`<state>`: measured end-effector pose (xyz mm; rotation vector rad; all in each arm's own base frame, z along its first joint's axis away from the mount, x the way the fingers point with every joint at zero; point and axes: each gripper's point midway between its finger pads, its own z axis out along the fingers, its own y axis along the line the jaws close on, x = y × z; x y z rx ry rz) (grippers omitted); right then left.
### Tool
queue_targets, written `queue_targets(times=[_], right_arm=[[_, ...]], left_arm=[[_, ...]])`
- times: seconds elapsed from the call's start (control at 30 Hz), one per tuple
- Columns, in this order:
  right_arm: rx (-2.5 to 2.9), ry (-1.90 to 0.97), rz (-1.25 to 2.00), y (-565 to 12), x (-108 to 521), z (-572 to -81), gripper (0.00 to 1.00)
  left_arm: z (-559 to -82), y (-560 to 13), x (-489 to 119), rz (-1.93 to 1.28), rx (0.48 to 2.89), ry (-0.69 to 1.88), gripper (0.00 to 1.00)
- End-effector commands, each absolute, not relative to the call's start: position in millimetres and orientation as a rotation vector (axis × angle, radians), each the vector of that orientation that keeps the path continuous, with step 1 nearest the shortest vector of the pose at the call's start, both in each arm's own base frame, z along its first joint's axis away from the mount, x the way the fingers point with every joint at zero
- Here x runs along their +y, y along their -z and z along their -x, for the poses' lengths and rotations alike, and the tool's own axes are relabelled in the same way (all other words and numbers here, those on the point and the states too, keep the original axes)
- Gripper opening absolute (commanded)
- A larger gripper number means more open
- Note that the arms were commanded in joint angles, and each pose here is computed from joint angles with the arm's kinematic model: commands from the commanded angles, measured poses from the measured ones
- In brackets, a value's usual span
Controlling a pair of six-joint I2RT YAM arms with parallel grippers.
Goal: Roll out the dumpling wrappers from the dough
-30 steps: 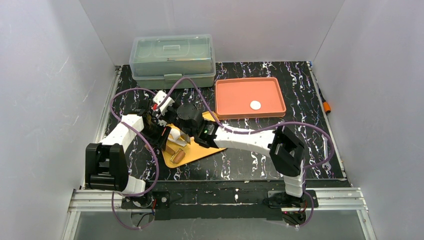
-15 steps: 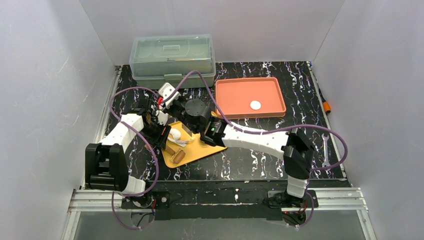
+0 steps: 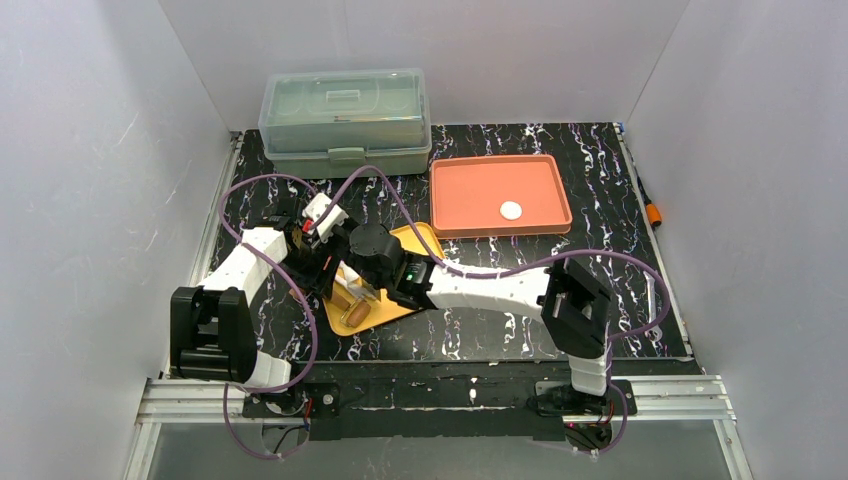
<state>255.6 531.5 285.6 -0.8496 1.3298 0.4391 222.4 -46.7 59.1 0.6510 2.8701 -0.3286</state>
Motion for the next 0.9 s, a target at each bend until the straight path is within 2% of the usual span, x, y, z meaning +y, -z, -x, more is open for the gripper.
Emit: queue_targets(times=[0.0, 0.27, 0.63, 0.77, 0.87], right_arm=[[1.256, -0.607, 0.774, -340.2, 540.3, -227.9, 0.01], [1.205, -0.423, 0.728, -369.3, 508.7, -244.0, 0.01], [1.146, -0.382, 0.633, -420.0, 472.1, -249.9, 0.01], [1.19, -0.398, 0.48, -444.0, 421.3, -278.1, 0.01], [1.26, -0.482, 0.293, -449.7, 361.4, -319.4, 0.01]], left_arm=[[-223.7, -70.4, -49.3, -0.651, 2.84, 0.342, 0.54], [-226.8, -73.2, -50.2, -0.647, 2.835, 0.345, 0.54], [-230.2, -82.8, -53.4, -0.66, 2.807, 0.365, 0.55], [-237.4, -97.7, -60.6, -0.695, 2.743, 0.405, 0.56], [-249.1, -114.2, -69.1, -0.733, 2.683, 0.422, 0.58]])
